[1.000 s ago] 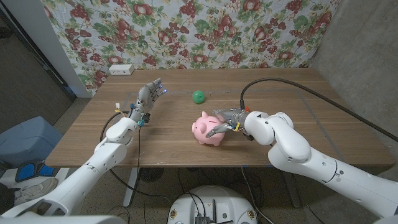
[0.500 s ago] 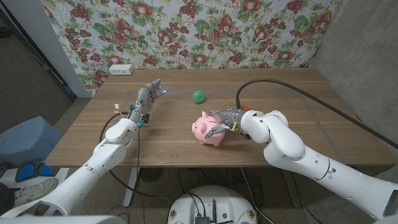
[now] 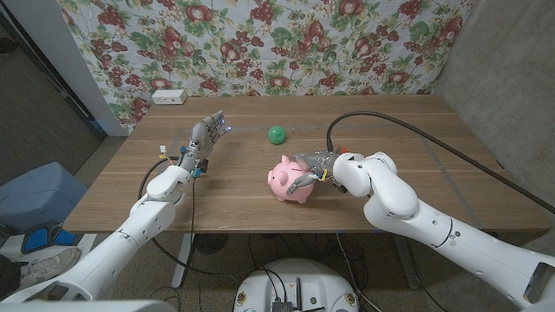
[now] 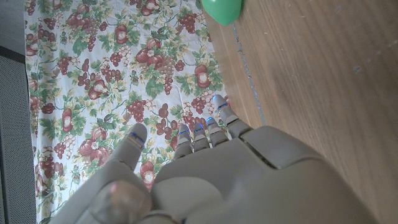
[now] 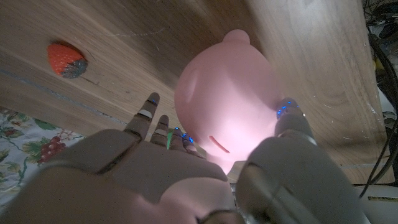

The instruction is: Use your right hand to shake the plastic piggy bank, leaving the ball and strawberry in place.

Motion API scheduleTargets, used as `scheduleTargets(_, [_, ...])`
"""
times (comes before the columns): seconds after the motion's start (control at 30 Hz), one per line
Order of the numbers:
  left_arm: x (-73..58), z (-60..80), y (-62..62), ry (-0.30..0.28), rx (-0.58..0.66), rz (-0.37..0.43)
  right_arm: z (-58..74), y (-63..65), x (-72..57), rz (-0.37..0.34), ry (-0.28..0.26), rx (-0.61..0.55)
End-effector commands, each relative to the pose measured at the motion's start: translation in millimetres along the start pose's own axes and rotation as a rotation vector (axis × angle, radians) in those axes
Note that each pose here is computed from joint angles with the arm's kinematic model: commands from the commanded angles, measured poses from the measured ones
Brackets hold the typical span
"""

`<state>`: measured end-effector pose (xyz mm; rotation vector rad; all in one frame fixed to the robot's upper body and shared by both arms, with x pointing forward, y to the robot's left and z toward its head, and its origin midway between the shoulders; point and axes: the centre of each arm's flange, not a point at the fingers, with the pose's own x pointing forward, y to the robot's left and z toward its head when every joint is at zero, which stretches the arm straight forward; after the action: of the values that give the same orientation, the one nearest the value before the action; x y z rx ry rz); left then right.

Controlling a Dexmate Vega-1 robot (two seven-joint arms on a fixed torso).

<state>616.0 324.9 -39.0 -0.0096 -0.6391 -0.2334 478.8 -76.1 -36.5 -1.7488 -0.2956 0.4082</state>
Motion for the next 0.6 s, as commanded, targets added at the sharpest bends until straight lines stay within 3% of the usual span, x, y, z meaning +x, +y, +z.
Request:
scheduleTargets(0.03, [-0.7, -0.5, 1.8, 0.006, -0.003, 0.012, 1.9, 1.1, 10.8, 0.010, -0.014, 0.008])
scheduleTargets(0.6, [-1.4, 2.3, -0.6, 0.003, 0.003, 0.013, -1.7, 6.5, 15.7, 0.014, -0.019, 0.051])
